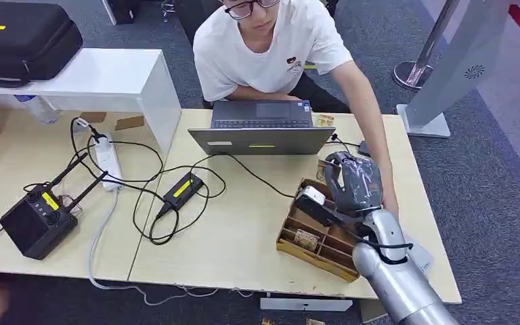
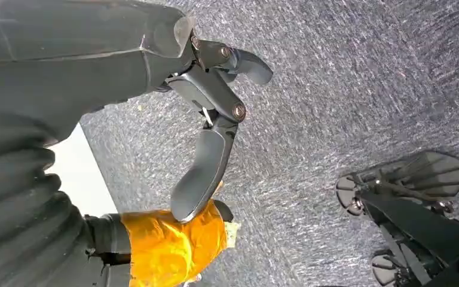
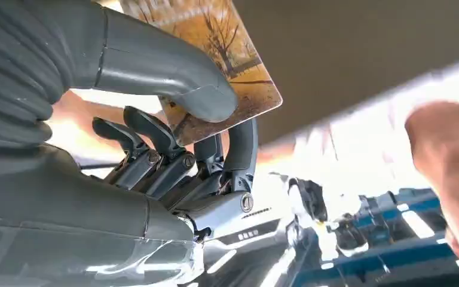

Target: Pass the card to the sensor for recognition and then transmit it.

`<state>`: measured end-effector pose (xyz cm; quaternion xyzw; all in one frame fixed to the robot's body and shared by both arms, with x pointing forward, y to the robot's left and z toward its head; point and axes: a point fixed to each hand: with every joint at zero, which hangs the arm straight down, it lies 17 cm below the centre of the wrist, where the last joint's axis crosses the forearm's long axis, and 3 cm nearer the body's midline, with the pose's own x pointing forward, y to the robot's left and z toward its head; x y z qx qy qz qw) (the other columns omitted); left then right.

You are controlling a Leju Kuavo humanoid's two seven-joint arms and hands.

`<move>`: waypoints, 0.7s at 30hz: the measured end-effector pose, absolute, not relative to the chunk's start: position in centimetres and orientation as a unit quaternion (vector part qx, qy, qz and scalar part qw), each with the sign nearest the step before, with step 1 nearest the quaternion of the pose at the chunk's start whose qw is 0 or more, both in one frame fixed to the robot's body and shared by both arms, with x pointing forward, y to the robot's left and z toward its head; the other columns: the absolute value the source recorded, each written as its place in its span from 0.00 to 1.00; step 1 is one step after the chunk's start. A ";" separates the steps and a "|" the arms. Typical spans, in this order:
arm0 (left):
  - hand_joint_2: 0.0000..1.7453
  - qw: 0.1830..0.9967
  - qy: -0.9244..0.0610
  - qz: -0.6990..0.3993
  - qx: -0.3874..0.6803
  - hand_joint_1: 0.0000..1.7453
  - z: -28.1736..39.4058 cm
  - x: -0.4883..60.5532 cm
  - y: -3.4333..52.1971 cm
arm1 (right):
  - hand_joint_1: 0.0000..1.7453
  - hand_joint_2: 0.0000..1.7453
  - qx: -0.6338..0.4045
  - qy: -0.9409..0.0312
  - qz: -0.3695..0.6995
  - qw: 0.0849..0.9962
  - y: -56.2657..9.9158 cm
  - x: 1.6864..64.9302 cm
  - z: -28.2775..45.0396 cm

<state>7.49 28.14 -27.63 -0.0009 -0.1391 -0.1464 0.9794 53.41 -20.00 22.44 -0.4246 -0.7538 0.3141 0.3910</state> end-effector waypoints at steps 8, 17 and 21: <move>1.00 0.979 -0.139 -0.148 -0.005 0.00 -27.6 7.4 28.0 | 1.00 1.00 -0.433 -0.765 0.304 0.366 -20.2 54.2 26.0; 1.00 0.979 -0.139 -0.150 -0.006 0.00 -27.6 7.4 27.9 | 1.00 1.00 -0.437 -0.771 0.300 0.352 -20.2 54.5 27.9; 1.00 0.979 -0.139 -0.151 -0.006 0.00 -27.6 7.4 27.9 | 1.00 1.00 -0.438 -0.775 0.293 0.347 -20.2 54.6 28.9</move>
